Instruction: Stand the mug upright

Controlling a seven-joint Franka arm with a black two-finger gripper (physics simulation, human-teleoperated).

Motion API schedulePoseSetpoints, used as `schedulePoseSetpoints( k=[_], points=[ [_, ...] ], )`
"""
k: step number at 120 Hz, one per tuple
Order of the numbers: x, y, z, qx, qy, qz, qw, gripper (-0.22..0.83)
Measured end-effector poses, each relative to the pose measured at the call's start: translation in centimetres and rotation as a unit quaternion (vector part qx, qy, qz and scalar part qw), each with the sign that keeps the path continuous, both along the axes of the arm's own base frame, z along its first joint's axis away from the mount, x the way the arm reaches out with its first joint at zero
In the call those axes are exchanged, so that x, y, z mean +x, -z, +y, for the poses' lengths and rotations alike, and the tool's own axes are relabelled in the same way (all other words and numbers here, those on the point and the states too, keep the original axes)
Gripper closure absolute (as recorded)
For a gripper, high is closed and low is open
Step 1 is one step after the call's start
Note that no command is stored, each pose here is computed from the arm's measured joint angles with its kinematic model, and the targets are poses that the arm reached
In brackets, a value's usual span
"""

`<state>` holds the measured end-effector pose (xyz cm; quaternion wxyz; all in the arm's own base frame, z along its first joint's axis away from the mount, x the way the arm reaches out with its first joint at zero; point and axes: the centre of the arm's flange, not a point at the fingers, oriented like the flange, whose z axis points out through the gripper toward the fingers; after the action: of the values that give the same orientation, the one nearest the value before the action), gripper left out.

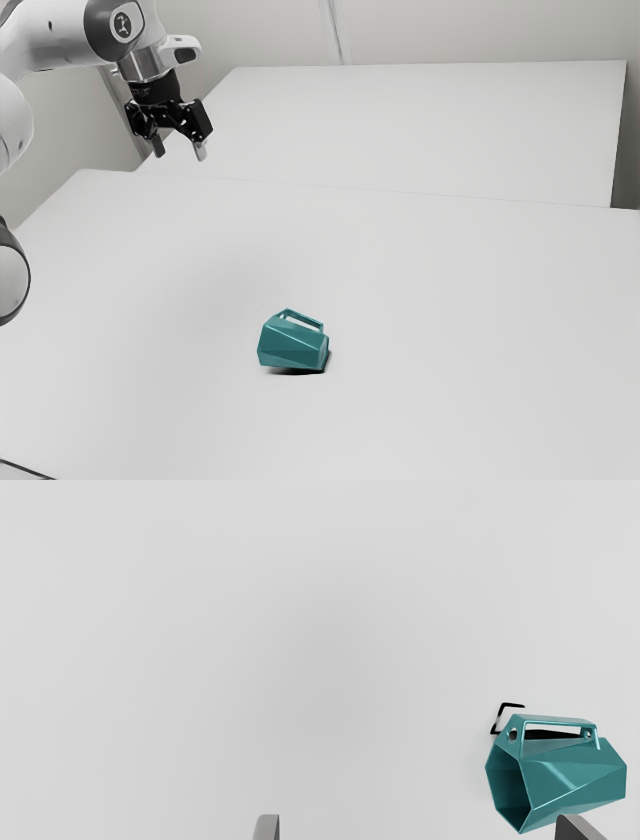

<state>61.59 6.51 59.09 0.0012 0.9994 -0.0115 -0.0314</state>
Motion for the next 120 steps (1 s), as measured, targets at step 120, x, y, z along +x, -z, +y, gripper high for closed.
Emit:
schedulePoseSetpoints(
  k=[120],
  points=[
    [-9.0,18.3,-2.4,-0.314,-0.050,0.023,0.948,0.00]
  ],
)
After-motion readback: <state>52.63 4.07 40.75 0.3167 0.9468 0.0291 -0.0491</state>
